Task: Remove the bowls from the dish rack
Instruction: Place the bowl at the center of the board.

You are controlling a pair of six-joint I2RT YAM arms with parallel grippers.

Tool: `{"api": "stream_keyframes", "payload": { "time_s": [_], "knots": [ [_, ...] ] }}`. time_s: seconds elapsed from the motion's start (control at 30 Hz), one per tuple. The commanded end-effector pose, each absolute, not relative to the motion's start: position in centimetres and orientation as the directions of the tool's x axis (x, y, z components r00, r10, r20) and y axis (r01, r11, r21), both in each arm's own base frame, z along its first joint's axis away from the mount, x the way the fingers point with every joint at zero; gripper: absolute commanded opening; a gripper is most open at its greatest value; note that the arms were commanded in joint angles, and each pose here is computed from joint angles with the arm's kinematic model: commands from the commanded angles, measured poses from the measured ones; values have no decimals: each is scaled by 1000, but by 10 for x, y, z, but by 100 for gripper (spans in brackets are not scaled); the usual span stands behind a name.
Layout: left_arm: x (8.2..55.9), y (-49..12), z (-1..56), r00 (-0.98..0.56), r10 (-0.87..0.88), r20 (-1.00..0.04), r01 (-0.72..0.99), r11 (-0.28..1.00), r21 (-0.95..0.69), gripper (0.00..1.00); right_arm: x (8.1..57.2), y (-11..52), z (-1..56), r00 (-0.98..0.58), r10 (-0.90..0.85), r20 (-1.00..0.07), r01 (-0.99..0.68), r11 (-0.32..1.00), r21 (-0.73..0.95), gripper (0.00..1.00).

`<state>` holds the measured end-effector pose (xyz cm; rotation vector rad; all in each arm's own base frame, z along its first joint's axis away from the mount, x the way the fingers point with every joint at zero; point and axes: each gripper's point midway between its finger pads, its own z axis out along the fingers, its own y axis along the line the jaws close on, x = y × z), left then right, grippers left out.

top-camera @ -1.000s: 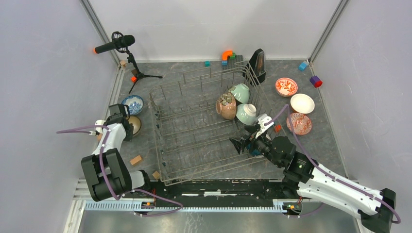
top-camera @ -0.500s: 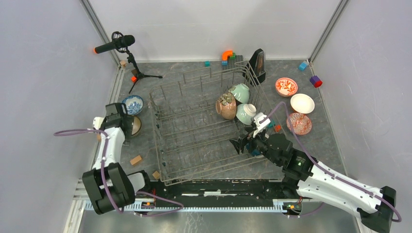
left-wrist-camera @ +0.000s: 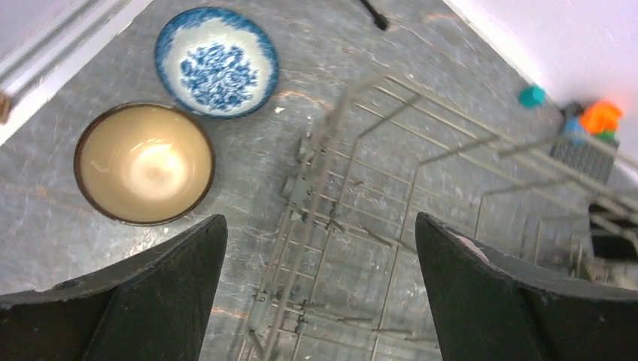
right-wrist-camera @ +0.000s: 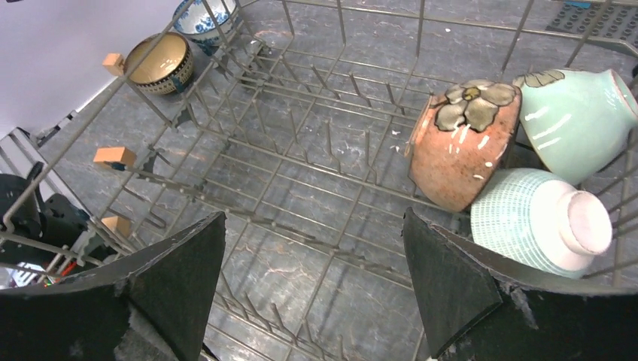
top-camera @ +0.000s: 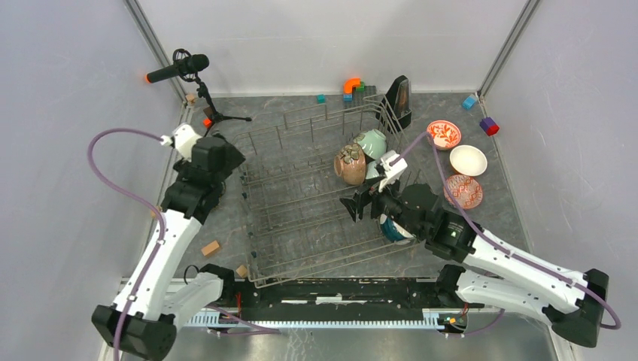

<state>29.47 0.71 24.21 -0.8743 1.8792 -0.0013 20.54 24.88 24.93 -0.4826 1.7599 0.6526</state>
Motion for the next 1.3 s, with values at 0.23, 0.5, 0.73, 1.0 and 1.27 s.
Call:
{"api": "stream_keyframes", "payload": {
  "time_s": [0.23, 0.5, 0.73, 1.0, 1.27],
  "knots": [
    [276, -59, 295, -247, -317, -916, -154, 946, -286, 100, 234, 264, 258, -319, 88, -944, -508, 825, 249, 91],
    [268, -112, 263, -415, -220, -883, 103, 953, -286, 100, 259, 222, 240, -269, -12, -963, -306, 949, 74, 90],
    [278, -122, 228, -529, -120, -840, 81, 978, -191, 94, 278, 184, 240, -281, -107, -954, -174, 983, -59, 91],
    [269, -112, 202, -584, -86, -807, 24, 992, -123, 93, 314, 198, 247, -264, -19, -964, -280, 958, 58, 85],
    [260, -81, 221, -465, -107, -879, -53, 994, -93, 93, 350, 218, 250, -251, 74, -965, -290, 946, 148, 84]
  ]
}}
